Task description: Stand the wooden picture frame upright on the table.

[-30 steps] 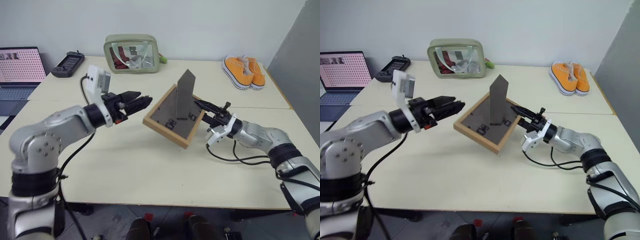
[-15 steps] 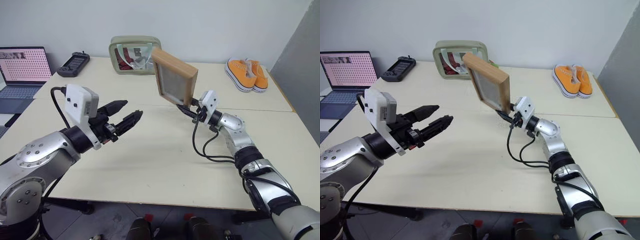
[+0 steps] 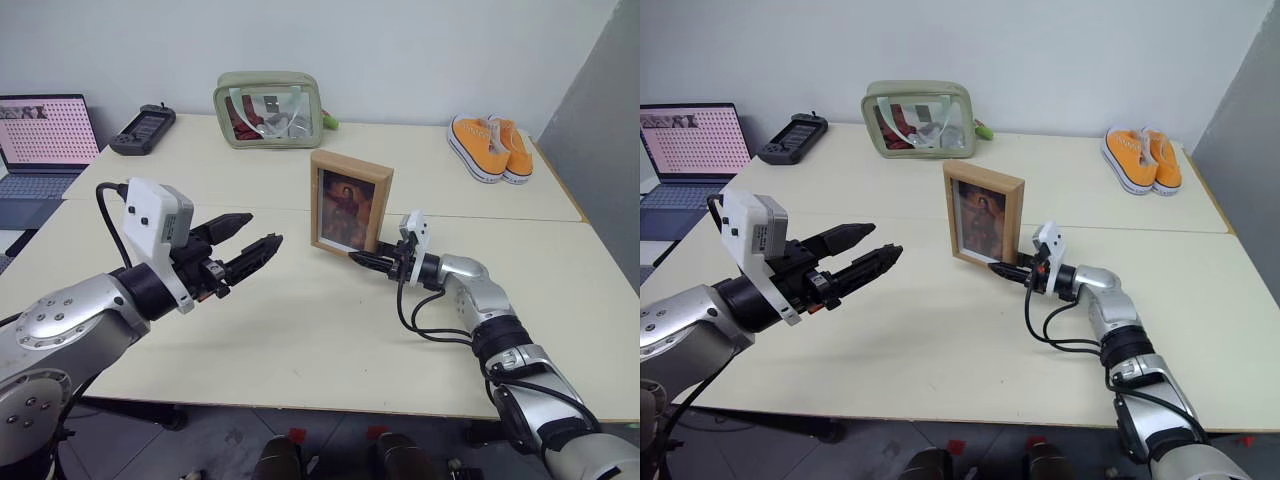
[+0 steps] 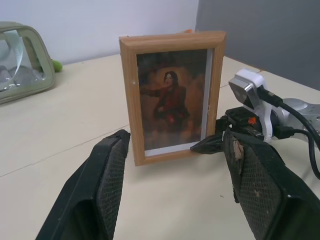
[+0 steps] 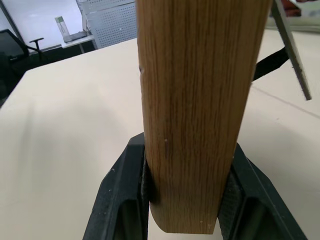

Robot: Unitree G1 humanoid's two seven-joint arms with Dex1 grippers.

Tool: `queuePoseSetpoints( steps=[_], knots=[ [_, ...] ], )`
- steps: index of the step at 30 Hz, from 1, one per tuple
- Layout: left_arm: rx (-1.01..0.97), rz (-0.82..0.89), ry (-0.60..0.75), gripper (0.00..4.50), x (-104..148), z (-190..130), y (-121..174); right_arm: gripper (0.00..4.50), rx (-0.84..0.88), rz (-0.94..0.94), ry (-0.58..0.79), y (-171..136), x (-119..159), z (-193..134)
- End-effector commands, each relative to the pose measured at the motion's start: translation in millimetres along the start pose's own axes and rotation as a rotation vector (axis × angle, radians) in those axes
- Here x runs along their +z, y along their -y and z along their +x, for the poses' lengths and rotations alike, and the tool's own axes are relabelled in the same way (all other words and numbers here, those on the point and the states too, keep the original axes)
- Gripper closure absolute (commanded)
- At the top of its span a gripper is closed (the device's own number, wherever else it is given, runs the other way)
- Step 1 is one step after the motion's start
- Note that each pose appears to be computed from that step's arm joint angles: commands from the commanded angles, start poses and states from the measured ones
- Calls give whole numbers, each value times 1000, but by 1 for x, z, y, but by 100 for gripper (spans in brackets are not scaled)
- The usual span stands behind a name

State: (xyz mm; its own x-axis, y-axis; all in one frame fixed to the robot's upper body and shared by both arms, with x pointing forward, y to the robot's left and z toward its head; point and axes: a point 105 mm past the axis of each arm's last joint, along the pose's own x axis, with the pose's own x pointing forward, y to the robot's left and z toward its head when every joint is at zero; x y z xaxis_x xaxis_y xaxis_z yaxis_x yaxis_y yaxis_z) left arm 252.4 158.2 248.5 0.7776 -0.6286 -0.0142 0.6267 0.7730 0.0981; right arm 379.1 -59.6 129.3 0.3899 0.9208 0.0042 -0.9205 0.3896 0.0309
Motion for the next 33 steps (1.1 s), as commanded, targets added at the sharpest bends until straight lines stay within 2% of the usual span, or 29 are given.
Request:
queuePoseSetpoints(
  steps=[1,9,18,28,33],
  knots=[
    [-7,32,28,131,11,-2,2,320,4,8,77,-4,16,0],
    [-14,17,34,131,17,1,-1,320,-35,92,85,-3,9,4],
    [-20,14,26,131,18,2,-4,320,-96,105,55,2,-10,4],
    [-24,15,29,131,22,4,-7,320,-118,144,5,-5,-36,3],
    [-29,11,21,131,21,4,-7,320,-120,161,8,-7,-38,3]
  ],
)
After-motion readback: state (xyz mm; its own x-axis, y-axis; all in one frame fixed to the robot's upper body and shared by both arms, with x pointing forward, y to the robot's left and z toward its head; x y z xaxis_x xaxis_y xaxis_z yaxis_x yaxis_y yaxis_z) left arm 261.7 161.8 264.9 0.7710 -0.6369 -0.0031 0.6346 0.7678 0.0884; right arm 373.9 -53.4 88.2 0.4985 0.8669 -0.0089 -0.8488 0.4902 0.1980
